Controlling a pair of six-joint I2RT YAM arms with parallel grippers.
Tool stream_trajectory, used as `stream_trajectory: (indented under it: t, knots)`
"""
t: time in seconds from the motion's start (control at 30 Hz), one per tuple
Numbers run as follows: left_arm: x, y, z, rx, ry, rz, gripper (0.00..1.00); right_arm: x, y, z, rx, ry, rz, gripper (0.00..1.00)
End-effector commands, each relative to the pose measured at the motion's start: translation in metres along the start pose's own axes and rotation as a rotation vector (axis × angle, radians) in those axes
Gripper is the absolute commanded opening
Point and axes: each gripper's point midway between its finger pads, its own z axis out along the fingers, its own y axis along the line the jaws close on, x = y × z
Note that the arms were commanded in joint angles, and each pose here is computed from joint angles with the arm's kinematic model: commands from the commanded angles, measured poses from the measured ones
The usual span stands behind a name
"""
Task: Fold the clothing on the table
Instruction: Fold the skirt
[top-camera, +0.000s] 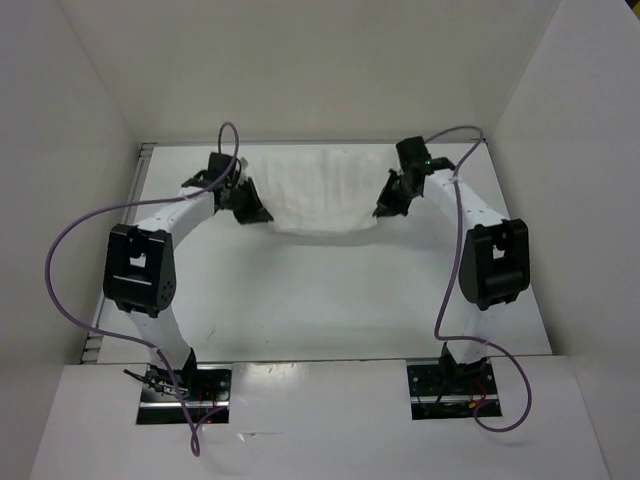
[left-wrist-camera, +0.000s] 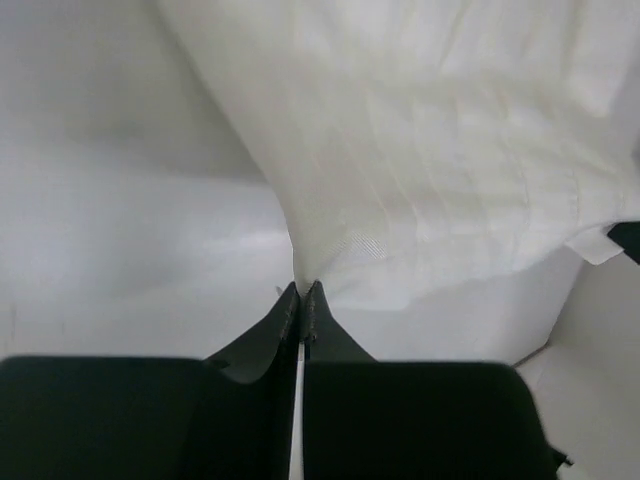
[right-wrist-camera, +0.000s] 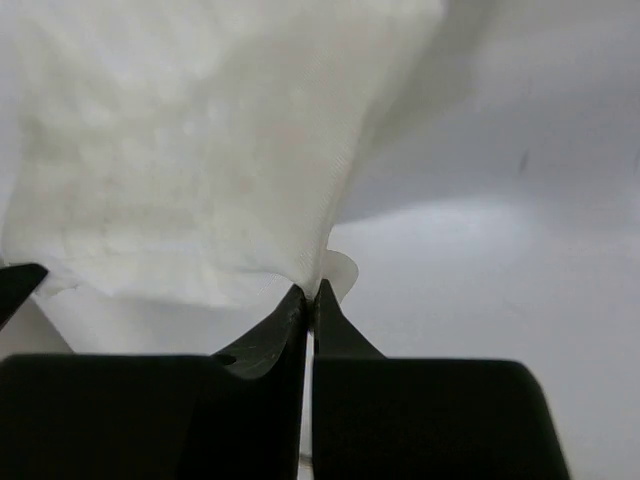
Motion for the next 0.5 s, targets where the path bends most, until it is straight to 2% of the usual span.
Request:
stream_trajectory:
  t: [0.0, 0.1, 0.2, 0.27, 0.37, 0.47]
  knots:
    - [-0.102, -0.062, -0.043, 0.133, -0.237, 0.136, 0.0, -0.088, 0.031, -0.079, -0.087, -0.28, -0.055, 0.0]
    - [-0.127, -0.081, -0.052, 0.177, -0.277, 0.165, 0.0, -0.119, 0.038, -0.101, -0.101, -0.353, -0.06, 0.0]
    - [-0.132, -0.087, -0.054, 0.192, -0.281, 0.173, 0.0, -0.123, 0.039, -0.102, -0.118, -0.349, -0.064, 0.0]
    - [-0.12, -0.072, -0.038, 0.174, -0.236, 0.152, 0.0, -0.117, 0.029, -0.093, -0.107, -0.326, -0.053, 0.0]
    - [-0.108, -0.068, -0.038, 0.194, -0.231, 0.148, 0.0, -0.102, 0.022, -0.085, -0.118, -0.296, -0.053, 0.0]
    - [-0.085, -0.048, -0.025, 0.171, -0.18, 0.124, 0.0, -0.089, 0.014, -0.079, -0.132, -0.262, -0.046, 0.0]
